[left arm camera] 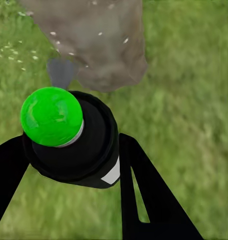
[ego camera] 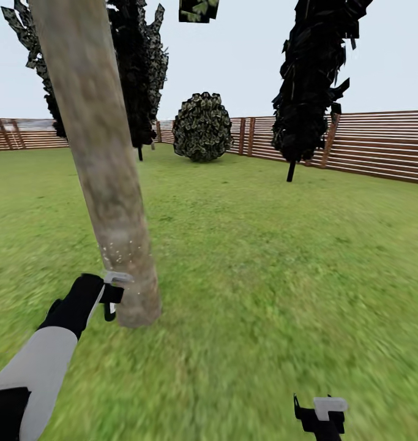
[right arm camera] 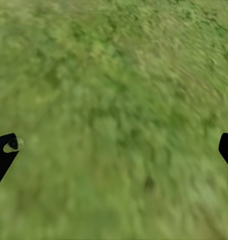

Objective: In the garden, pick up the pesticide atomizer on the floor and spray pesticide onto both trees until each tree trunk is fully covered.

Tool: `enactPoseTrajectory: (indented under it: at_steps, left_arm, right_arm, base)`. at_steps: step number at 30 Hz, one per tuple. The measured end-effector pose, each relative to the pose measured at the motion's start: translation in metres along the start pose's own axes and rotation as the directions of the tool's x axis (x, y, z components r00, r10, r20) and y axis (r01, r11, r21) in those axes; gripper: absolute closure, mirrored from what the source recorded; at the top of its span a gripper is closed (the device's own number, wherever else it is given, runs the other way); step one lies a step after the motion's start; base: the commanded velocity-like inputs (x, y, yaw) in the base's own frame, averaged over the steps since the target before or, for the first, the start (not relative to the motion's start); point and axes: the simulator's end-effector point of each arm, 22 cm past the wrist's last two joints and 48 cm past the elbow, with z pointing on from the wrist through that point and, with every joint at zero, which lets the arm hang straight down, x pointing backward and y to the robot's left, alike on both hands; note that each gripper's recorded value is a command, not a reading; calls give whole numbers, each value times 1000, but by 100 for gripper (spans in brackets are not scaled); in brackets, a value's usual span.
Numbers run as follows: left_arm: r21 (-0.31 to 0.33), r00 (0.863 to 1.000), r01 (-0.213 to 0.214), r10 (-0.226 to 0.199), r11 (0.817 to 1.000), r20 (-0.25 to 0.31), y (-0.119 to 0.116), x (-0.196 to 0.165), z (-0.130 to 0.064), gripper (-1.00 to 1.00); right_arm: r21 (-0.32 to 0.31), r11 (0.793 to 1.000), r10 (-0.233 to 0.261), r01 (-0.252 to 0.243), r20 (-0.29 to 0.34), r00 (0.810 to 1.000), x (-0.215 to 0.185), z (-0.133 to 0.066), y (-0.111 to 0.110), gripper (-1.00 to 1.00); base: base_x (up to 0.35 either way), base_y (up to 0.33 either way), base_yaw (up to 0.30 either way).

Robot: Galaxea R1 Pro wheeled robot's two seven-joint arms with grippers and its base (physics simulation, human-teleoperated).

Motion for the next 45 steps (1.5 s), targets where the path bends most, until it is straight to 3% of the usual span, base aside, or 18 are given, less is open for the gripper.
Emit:
enactPoseTrajectory:
  at_steps: [6, 10, 13, 16, 19, 21, 25, 29, 33, 35, 37, 38, 41, 45]
  left_arm:
    - [-19, 1000, 4, -4, 1000, -11, 8, 7, 2, 100]
    - [-57, 996, 79, -81, 995, -42, 48, 39, 7, 100]
    - [-45, 994, 87, -89, 995, -57, 44, 47, 11, 100]
    - [-1, 995, 85, -85, 996, -48, 14, 44, 15, 100]
    - [0, 996, 79, -79, 997, -47, 10, 43, 16, 100]
    - [-21, 995, 81, -82, 997, -55, 24, 51, 17, 100]
    - [-119, 991, 81, -92, 990, -94, 91, 88, 14, 100]
    - [-165, 988, 89, -108, 982, -111, 114, 104, 13, 100]
    - [-132, 992, 100, -109, 986, -66, 92, 98, 22, 100]
    - [-81, 994, 100, -103, 992, -33, 45, 89, 32, 100]
    - [-104, 995, 98, -101, 990, -24, 37, 87, 33, 100]
    - [-116, 994, 103, -106, 988, -21, 38, 86, 33, 100]
    - [-164, 981, 190, -194, 968, -8, 69, 94, 30, 100]
    - [-179, 978, 208, -207, 962, 28, 84, 93, 30, 100]
  right_arm:
    - [0, 1000, 0, 0, 0, 1000, 0, 0, 0, -100]
    - [0, 1000, 0, 0, 0, 1000, 0, 0, 0, -100]
    - [0, 1000, 0, 0, 0, 1000, 0, 0, 0, -100]
    - [0, 1000, 0, 0, 0, 1000, 0, 0, 0, -100]
    - [0, 1000, 0, 0, -1, 1000, 0, 0, 0, -100]
    - [-1, 1000, 0, 0, -1, 1000, 1, 0, 0, -100]
    - [-1, 1000, 0, 0, -1, 1000, 0, 0, 0, -100]
    - [0, 1000, 0, 0, 0, 1000, 0, 0, 0, -100]
    - [0, 1000, 0, 0, -1, 1000, 0, 0, 0, -100]
    - [1, 1000, 0, 0, 0, 1000, 0, 0, 0, -100]
    - [0, 1000, 0, 0, -1, 1000, 0, 0, 0, -100]
    - [0, 1000, 0, 0, -1, 1000, 0, 0, 0, -100]
    - [0, 1000, 0, 0, -1, 1000, 0, 0, 0, -100]
    - [0, 1000, 0, 0, -1, 1000, 0, 0, 0, -100]
  base:
    - [136, -275, 8]
    - [132, -275, 0]
    - [132, -275, 0]
    - [132, -275, 0]
    - [131, -275, 0]
    - [130, -275, 0]
    - [126, -275, 0]
    - [99, -217, 113]
    - [16, -31, 266]
    - [1, -3, 277]
    - [0, -1, 278]
    - [0, 0, 278]
    - [0, 0, 278]
    - [5, -2, 220]
